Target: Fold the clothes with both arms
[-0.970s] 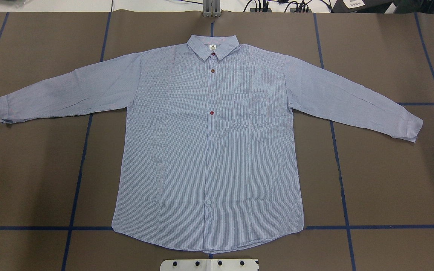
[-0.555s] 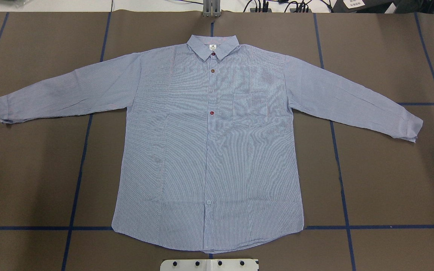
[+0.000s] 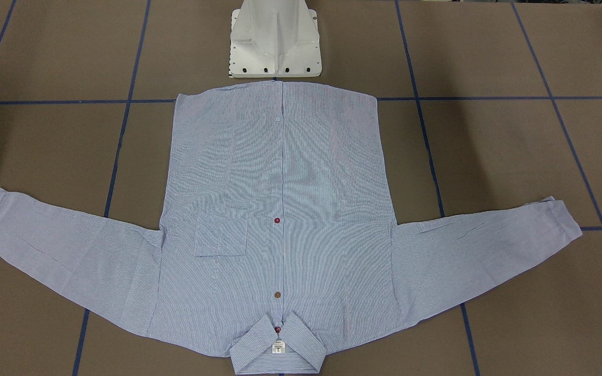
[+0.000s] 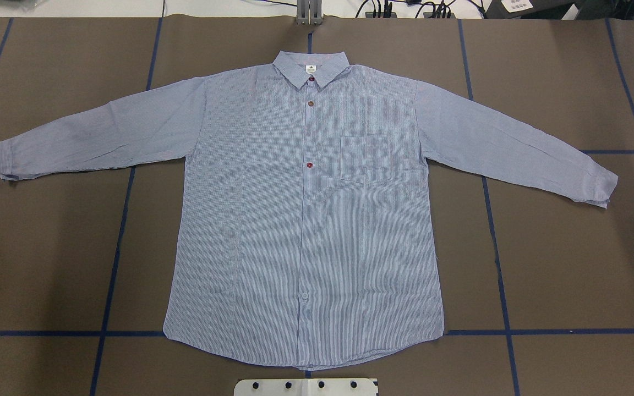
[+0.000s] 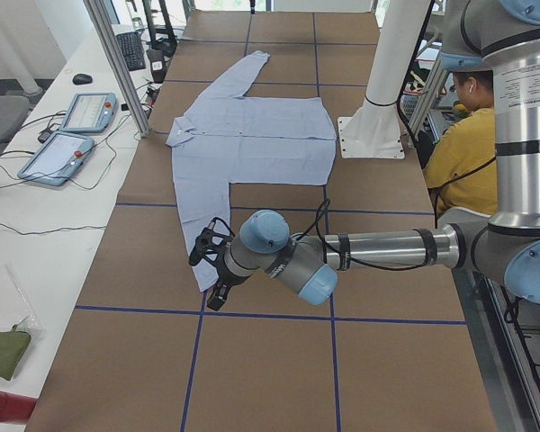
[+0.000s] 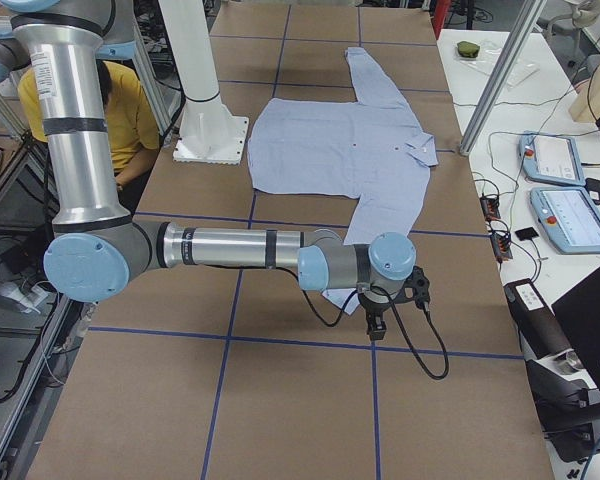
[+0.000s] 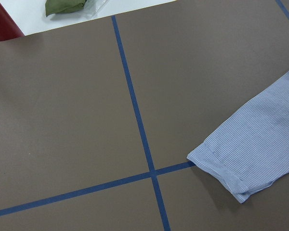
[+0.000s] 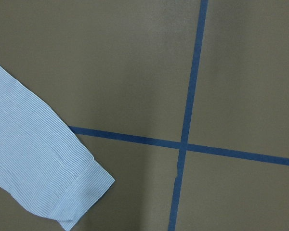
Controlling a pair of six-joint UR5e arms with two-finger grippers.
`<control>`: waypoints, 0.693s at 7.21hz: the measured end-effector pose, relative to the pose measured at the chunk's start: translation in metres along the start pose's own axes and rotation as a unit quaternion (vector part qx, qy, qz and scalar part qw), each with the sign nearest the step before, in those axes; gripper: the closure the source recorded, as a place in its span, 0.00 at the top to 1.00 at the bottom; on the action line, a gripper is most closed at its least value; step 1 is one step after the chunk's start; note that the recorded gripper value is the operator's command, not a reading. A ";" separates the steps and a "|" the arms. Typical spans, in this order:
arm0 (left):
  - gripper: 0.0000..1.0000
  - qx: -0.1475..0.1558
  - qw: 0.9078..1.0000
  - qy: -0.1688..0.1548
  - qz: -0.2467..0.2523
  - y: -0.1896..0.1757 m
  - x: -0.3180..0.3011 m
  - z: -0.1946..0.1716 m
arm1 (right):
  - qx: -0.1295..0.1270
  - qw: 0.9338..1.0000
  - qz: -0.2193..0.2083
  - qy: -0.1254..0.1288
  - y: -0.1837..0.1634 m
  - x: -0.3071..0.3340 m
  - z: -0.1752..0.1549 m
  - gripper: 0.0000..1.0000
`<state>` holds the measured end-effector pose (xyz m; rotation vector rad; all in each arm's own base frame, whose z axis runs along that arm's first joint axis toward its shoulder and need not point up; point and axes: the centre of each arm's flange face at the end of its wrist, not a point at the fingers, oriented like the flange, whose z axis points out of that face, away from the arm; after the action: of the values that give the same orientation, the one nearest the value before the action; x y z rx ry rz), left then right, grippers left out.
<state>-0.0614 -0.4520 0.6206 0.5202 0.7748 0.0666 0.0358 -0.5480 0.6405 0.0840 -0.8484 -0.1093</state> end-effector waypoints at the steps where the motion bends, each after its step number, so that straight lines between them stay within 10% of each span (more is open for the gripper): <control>1: 0.99 0.004 1.000 0.004 0.002 -0.001 0.002 -0.002 | -0.001 1.000 0.001 -0.002 0.003 0.001 0.002 1.00; 5: 0.99 0.009 1.000 0.020 0.010 -0.003 0.008 -0.004 | -0.018 0.998 0.037 -0.045 0.003 -0.044 0.031 1.00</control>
<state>-0.0586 -0.4508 0.6117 0.5455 0.8102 0.0881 -0.0162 -0.5401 0.6289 0.0135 -0.9382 -0.0602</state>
